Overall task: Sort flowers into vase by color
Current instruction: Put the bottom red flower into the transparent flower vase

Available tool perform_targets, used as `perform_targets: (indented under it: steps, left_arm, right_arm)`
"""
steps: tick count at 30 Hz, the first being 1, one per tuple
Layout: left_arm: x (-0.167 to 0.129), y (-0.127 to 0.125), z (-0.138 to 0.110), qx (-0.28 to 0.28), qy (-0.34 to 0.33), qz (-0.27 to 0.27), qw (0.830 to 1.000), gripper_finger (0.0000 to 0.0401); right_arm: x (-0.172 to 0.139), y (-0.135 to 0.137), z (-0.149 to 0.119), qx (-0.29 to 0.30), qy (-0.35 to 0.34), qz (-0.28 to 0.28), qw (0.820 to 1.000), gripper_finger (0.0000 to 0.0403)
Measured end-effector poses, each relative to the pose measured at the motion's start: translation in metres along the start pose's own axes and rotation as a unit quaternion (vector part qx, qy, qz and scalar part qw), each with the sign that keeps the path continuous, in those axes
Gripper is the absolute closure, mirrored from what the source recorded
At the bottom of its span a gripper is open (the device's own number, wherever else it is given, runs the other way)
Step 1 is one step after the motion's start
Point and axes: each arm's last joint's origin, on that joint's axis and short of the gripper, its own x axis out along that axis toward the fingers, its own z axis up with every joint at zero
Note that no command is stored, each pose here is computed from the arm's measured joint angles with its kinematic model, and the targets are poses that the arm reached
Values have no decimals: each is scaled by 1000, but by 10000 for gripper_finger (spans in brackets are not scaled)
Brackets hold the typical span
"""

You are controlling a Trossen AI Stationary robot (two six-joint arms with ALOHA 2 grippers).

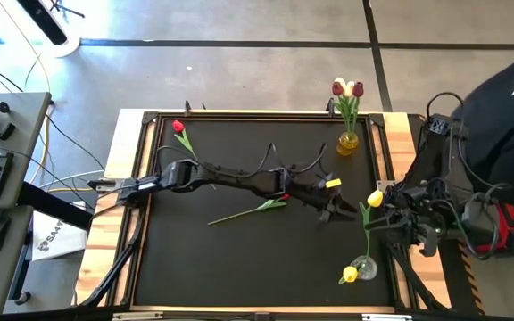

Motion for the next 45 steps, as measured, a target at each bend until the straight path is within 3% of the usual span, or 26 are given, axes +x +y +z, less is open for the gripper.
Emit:
perform_targets:
  steps: [7, 15, 20, 26, 32, 39, 45]
  left_arm:
    - [-1, 23, -11, 7, 11, 15, 1000, 270]
    - [-2, 44, -23, -25, 10, 57, 998, 270]
    - [1, 37, -20, 0, -24, 104, 994, 270]
    - [4, 29, -20, -6, -37, 87, 996, 270]
    - [13, 2, -6, 15, -60, 62, 996, 270]
    - [17, -11, -5, 30, -58, 68, 996, 270]
    - [20, -15, -13, 19, -45, 117, 992, 244]
  right_arm:
    - [3, 3, -6, -12, -12, -3, 1000, 295]
    - [5, 2, -12, -17, -22, -13, 1000, 329]
    - [5, 2, -11, -17, -33, -20, 999, 343]
    - [5, 3, -9, -27, -40, -21, 999, 352]
    - [5, 6, -6, -34, -46, -17, 998, 352]
    - [4, 9, -4, -37, -54, -17, 998, 353]
    - [5, 10, -6, -30, -56, -15, 998, 353]
